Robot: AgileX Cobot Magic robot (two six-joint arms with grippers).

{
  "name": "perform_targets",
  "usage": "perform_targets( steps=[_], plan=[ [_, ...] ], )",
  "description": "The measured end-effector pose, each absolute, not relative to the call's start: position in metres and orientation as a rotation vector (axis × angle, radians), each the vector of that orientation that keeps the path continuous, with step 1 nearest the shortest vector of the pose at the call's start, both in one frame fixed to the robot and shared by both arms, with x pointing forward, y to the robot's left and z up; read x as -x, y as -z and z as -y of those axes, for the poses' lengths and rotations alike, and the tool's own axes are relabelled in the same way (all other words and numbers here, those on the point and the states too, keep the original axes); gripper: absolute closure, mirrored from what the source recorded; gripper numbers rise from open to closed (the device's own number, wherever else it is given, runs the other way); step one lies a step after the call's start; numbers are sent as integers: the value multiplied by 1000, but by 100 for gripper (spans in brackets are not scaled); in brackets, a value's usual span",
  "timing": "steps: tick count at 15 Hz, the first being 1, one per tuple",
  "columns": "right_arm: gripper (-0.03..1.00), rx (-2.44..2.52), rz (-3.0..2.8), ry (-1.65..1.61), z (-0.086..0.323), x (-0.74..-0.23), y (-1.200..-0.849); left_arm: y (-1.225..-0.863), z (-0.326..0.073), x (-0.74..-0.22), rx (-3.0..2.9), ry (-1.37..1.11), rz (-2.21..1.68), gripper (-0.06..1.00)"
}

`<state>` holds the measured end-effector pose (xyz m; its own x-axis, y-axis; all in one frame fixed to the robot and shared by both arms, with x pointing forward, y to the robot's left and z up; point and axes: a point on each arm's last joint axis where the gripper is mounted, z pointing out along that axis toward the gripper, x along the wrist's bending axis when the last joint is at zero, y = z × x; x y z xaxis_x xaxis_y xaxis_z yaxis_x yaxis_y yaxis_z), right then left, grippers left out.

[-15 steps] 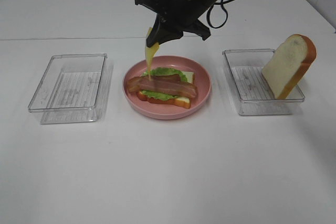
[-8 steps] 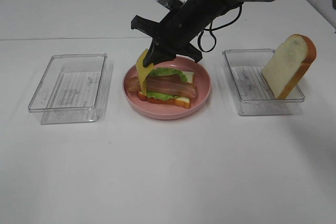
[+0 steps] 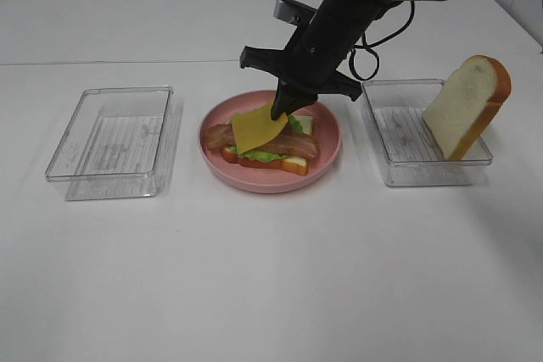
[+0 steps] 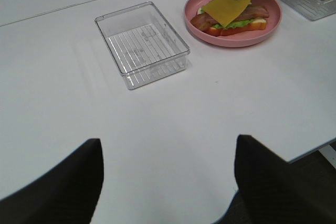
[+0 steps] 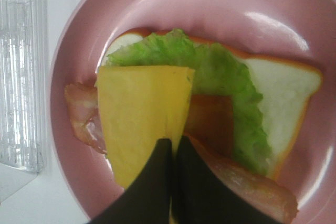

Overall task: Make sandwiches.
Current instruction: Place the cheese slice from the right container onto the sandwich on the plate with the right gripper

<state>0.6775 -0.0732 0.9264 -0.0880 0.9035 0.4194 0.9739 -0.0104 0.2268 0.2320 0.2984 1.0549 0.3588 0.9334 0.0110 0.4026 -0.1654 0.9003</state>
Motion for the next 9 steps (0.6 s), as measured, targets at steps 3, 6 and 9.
perform_targets(
  steps=[3,6,9],
  plan=[
    [84,2019,2105,697,74,-678,-926,-1055,-298,-232,-1742,-758,-1188,27],
    [42,2015,2104,681,74,-677,-926,-1055,-298,-232,-1742,-758,-1188,27],
    [28,1990,2126,598,76,-671,-926,-1055,-298,-232,-1742,-758,-1188,27]
  ],
)
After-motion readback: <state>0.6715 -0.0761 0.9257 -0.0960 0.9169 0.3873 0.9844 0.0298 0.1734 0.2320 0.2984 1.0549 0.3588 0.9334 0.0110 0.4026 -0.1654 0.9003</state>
